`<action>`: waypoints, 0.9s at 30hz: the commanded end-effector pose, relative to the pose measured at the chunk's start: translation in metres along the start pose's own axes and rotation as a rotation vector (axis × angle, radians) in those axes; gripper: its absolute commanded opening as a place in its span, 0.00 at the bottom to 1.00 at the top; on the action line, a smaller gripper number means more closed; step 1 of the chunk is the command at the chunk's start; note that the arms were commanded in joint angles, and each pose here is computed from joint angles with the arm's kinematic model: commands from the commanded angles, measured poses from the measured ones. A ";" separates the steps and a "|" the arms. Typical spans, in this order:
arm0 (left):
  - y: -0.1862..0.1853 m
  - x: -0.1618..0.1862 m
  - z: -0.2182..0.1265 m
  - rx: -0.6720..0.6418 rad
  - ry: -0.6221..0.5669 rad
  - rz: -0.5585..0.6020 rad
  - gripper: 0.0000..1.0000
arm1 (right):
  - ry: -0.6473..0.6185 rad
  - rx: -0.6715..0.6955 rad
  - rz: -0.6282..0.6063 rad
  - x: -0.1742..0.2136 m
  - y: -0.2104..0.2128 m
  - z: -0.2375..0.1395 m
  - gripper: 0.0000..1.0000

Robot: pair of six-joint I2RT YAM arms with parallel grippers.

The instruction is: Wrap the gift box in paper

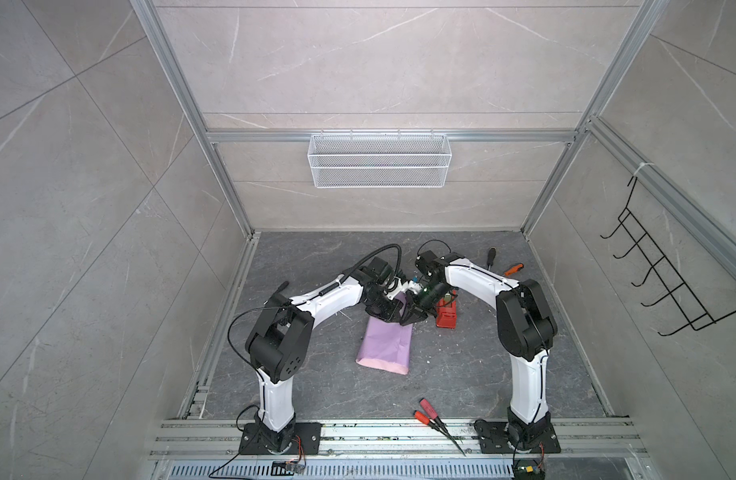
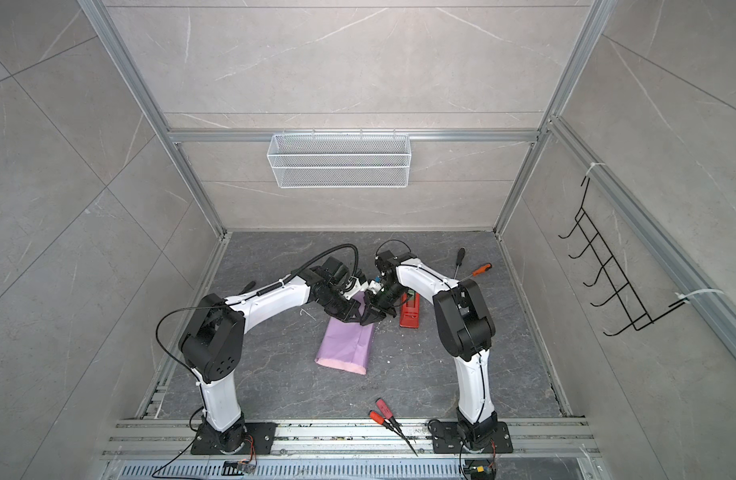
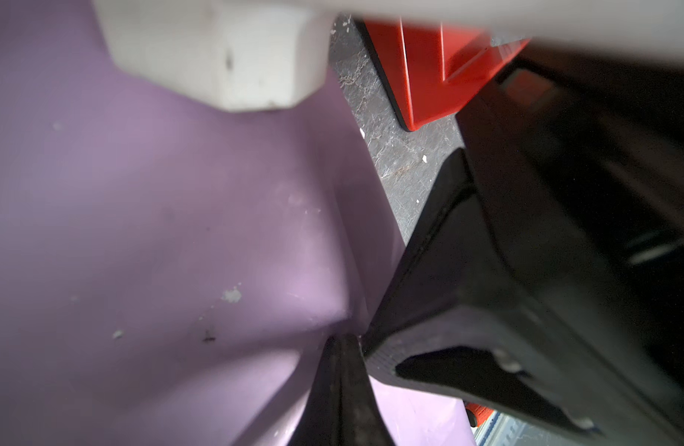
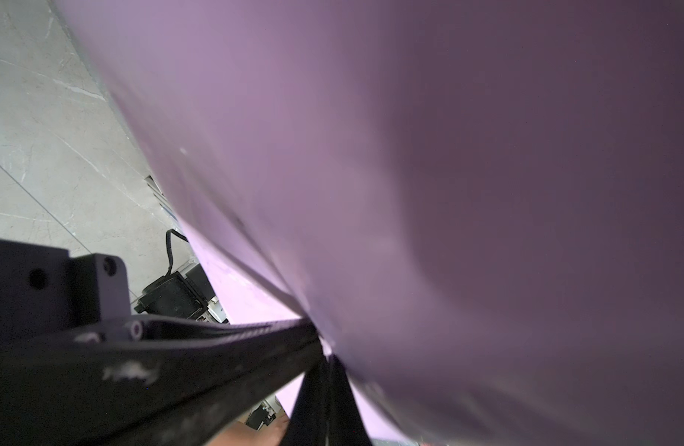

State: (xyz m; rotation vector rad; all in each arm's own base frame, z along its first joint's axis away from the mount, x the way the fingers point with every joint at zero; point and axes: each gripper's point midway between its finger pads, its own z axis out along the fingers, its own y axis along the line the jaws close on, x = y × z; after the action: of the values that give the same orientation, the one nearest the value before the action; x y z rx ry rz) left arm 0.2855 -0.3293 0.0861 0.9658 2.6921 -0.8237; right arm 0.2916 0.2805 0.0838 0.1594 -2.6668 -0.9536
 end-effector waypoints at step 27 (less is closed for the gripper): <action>0.031 0.051 0.032 -0.153 0.147 0.037 0.00 | -0.017 0.139 0.059 0.016 -0.005 -0.018 0.19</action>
State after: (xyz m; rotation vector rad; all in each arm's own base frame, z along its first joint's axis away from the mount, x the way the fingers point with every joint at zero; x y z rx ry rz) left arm 0.2847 -0.3296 0.0852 1.0136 2.6278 -0.7486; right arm 0.2875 0.2725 0.0909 0.1162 -2.7079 -0.8247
